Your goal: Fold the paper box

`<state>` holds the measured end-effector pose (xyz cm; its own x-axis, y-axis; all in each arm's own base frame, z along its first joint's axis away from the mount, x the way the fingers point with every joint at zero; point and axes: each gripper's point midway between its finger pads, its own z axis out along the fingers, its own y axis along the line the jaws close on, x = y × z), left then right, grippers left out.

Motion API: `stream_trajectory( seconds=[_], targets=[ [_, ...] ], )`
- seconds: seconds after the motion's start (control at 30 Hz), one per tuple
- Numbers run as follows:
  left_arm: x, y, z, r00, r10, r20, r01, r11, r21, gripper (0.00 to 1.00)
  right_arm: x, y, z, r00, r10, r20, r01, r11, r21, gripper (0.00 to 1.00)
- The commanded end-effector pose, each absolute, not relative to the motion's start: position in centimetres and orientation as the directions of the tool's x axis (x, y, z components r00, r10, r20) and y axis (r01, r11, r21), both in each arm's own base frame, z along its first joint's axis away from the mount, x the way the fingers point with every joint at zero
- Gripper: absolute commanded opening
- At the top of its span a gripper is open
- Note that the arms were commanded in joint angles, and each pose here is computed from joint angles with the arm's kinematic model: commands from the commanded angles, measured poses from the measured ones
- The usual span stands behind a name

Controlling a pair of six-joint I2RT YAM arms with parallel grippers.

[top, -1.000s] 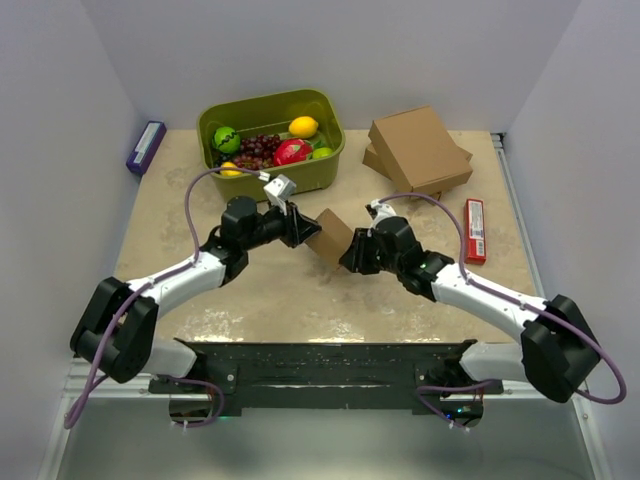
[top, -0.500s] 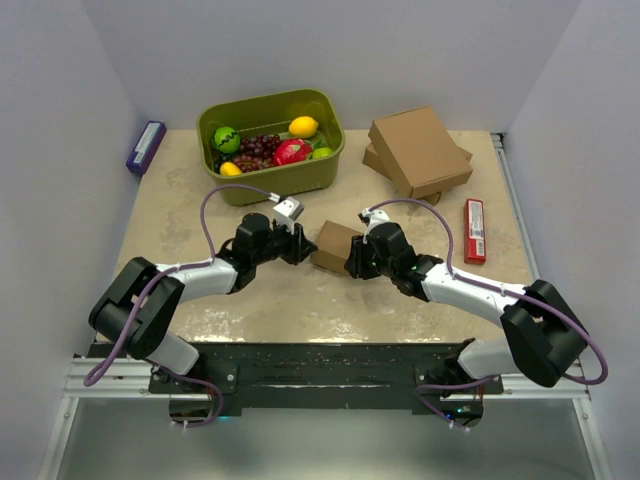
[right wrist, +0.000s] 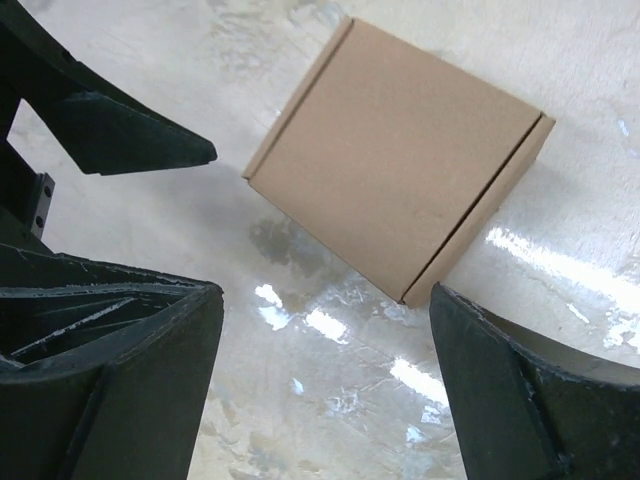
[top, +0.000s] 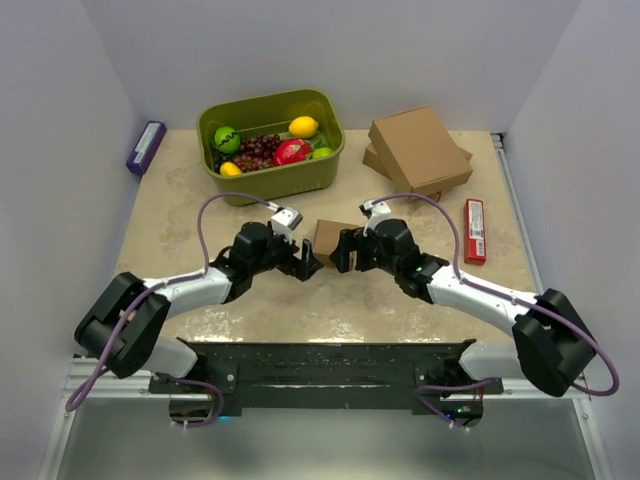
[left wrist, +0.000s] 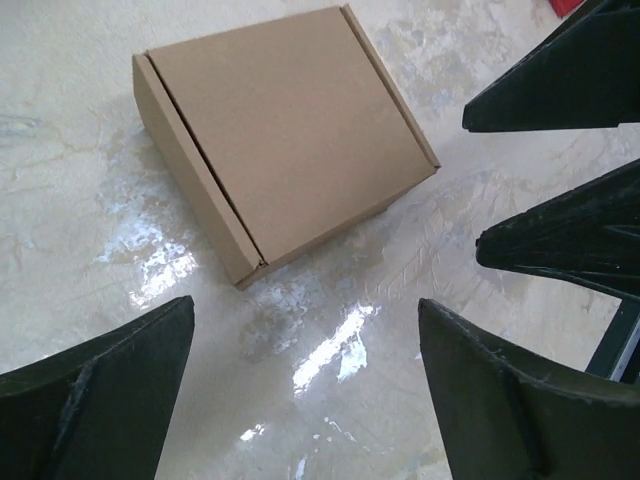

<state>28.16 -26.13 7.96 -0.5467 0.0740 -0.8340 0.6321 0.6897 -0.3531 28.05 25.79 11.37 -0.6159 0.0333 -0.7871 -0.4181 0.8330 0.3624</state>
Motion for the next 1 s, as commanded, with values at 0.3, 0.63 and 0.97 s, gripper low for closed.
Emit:
stream_trajectory(
  seconds=[0.3,0.63,0.97],
  targets=[
    [32.9,-19.0,20.5,-0.291,-0.166,-0.942,0.496,0.816,-0.297,1.00,32.6,20.8,17.8,-0.467,0.091,-0.879,-0.379,0.878,0.293,0.98],
    [33.1,-14.6,27.8,-0.187,-0.184,-0.965,0.420,0.873,-0.247,1.00,33.5,12.7,22.6,-0.386,0.195,-0.902,-0.247,0.920,0.304,0.99],
    [32.8,-13.5,29.3,-0.153,-0.163,-0.975,0.383,0.899,-0.211,1.00,32.4,10.6,26.2,-0.283,0.224,-0.933,-0.220,0.931,0.290,0.99]
  ],
)
